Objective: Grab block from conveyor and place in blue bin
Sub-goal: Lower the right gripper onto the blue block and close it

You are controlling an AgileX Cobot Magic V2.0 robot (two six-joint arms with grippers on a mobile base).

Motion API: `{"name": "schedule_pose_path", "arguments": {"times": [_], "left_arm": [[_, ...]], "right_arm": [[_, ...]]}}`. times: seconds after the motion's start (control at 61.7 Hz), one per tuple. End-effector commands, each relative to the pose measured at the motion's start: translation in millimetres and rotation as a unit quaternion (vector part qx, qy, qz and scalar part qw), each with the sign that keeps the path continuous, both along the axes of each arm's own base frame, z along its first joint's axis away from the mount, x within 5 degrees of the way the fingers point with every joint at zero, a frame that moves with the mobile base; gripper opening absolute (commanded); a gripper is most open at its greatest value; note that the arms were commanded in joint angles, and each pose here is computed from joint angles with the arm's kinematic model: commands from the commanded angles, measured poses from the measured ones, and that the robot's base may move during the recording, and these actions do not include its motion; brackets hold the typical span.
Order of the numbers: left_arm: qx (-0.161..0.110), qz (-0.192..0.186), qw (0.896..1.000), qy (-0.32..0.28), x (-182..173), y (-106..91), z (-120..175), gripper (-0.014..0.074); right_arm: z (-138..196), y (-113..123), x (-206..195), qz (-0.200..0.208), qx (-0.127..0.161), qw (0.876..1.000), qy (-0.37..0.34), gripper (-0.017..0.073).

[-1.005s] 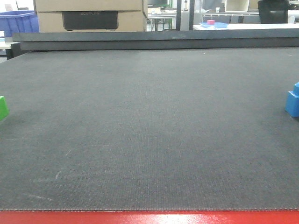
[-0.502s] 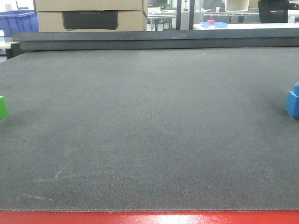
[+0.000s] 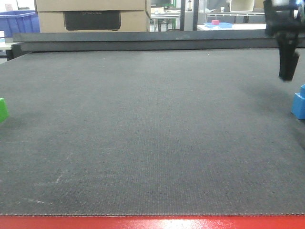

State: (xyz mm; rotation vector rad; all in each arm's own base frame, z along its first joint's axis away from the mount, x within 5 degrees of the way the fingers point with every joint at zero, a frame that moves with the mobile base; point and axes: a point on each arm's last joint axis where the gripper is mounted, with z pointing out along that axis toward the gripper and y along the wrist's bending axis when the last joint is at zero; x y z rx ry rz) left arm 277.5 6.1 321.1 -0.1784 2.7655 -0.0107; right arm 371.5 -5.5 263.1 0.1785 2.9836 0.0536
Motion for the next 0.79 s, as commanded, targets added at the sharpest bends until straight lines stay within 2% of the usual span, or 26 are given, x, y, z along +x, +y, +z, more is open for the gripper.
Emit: {"name": "schedule_pose_path", "arguments": {"times": [0.0, 0.178, 0.535, 0.664, 0.778], "left_arm": [[-0.005, -0.002, 1.0, -0.003, 1, -1.8, 3, -0.0111], [-0.005, -0.002, 1.0, -0.003, 1, -1.8, 3, -0.0111], [-0.005, -0.002, 1.0, -0.003, 1, -1.8, 3, -0.0111], [-0.005, -0.002, 1.0, -0.003, 1, -1.8, 3, -0.0111], [-0.005, -0.002, 1.0, -0.004, 1, -1.8, 3, -0.0111]], "right_arm": [[-14, -6, 6, -0.014, 0.014, 1.0, 0.019, 0.0391], [-34, -9, 16, -0.011, 0.013, 1.0, 0.023, 0.0391], [-54, -10, 22, -0.012, 0.014, 0.999, 0.045, 0.0373], [-53, -10, 20, -0.01, 0.012, 0.999, 0.052, 0.0234], [-50, -10, 18, -0.01, 0.012, 0.998, 0.055, 0.0022]]}}
